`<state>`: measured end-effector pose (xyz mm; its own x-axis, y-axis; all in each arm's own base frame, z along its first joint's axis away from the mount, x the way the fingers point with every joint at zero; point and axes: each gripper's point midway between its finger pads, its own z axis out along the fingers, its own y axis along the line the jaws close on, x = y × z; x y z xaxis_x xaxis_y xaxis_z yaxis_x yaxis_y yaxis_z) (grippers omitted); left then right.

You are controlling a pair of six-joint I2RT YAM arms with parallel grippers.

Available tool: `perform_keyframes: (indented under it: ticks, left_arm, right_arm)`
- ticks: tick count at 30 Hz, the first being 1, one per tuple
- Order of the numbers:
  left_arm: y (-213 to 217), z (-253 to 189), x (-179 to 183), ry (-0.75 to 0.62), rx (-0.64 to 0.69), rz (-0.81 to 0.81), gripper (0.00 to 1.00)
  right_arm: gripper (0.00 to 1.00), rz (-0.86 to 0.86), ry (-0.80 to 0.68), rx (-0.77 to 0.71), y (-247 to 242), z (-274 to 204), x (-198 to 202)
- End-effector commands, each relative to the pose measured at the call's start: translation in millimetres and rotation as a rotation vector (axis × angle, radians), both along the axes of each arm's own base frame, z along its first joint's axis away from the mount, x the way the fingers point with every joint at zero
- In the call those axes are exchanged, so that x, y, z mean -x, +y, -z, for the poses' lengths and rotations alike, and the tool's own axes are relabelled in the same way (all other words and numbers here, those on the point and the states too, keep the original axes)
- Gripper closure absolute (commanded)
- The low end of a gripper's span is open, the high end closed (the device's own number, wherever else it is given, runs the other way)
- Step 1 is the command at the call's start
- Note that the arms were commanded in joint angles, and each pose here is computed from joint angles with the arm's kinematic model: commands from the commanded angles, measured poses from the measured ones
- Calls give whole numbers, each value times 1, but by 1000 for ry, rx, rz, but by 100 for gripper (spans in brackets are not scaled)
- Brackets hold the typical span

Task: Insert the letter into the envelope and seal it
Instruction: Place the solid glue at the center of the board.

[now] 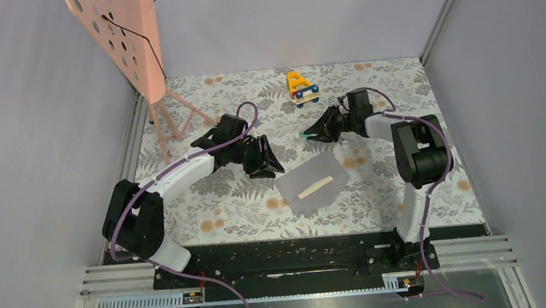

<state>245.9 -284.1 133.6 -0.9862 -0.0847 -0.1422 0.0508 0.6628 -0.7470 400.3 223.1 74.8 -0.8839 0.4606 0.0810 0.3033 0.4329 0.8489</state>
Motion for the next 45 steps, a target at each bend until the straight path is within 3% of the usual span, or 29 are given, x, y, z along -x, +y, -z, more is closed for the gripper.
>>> perform_keyframes:
  ticks: [1, 10, 17, 22, 42, 45]
  left_arm:
    - [-2, -16, -6, -63, 22, 1, 55]
    - [0, -15, -4, -66, 16, -3, 55]
    - [1, -15, -5, -71, 14, -5, 54]
    - [2, -15, -3, -72, 13, -2, 54]
    - [3, -14, -3, -75, 2, -6, 53]
    - [4, -15, -3, -77, 3, -8, 53]
  right_arm:
    - [100, -6, -31, -69, 10, -15, -18]
    - [99, 17, 94, -27, 6, 13, -12]
    - [84, 34, 147, 17, 0, 30, -2]
    - [82, 48, 178, 25, -6, 41, 3]
    - [82, 65, 204, -226, -8, 39, -2]
    - [69, 56, 226, -200, -11, 43, 2]
